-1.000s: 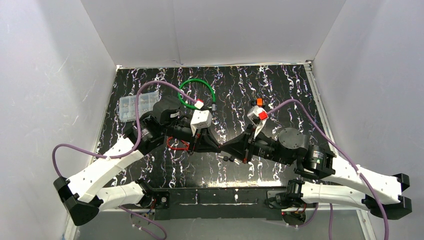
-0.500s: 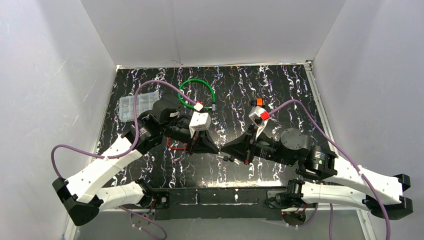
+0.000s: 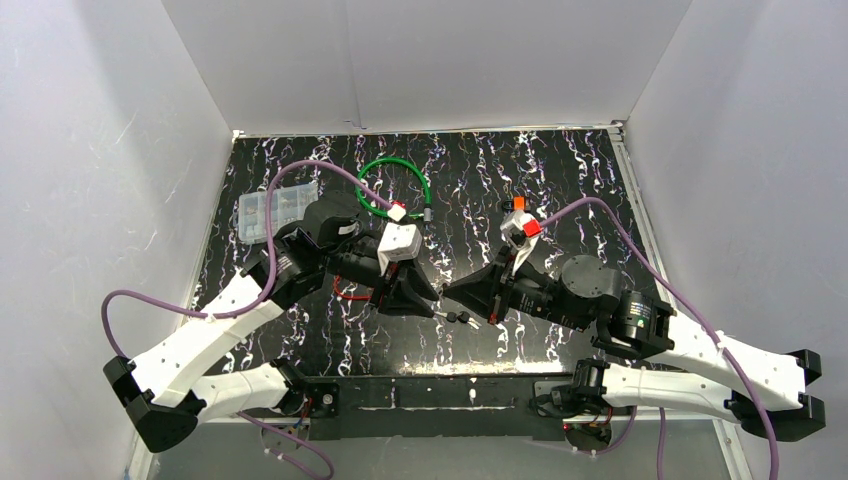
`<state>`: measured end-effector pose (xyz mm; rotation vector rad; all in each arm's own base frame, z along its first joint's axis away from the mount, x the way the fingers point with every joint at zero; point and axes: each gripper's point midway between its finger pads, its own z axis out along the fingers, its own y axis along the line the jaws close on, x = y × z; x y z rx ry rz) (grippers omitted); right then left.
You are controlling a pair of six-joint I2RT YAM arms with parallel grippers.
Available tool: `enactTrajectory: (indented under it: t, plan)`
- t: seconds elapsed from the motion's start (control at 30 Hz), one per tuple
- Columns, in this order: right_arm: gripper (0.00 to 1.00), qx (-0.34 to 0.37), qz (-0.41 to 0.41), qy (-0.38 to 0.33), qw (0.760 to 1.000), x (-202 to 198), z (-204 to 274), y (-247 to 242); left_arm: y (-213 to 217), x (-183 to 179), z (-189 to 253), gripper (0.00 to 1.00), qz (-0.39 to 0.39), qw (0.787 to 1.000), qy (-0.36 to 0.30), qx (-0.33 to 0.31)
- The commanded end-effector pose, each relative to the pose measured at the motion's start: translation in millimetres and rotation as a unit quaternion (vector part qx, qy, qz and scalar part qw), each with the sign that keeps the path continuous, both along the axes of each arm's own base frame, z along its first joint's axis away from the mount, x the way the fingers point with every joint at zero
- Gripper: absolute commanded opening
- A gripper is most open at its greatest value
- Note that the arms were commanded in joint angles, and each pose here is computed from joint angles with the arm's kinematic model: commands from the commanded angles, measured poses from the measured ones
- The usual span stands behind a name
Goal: Unlock with the key
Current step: Pick up the key from the center of the board.
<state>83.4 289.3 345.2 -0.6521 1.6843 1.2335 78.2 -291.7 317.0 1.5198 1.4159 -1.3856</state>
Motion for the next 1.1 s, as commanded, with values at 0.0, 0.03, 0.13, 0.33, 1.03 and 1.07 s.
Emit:
enactTrajectory:
  t: [0.0,0.03,0.13,0.33,1.03,1.07]
  plan:
    - [0.01,0.019,-0.006,-0.017,1.0,4,16,0,1,6,2,0.37,0.021,1.0,-0.019,-0.003]
    - [0.01,0.018,-0.006,-0.017,1.0,4,15,0,1,10,-1,0.38,0.031,0.999,-0.028,0.0]
    - [0.01,0.017,-0.006,-0.017,1.0,3,15,-1,2,16,-6,0.38,0.042,0.998,-0.046,0.005]
    - [0.01,0.016,-0.002,-0.017,1.0,2,15,0,-3,16,-2,0.31,0.035,0.998,-0.045,-0.007]
    - [0.01,0.003,0.015,-0.016,1.0,-3,10,1,2,-3,5,0.0,-0.03,0.998,-0.05,-0.018]
    - [0.01,-0.001,0.017,-0.014,1.0,-4,9,1,3,-3,4,0.0,-0.031,0.998,-0.052,-0.015]
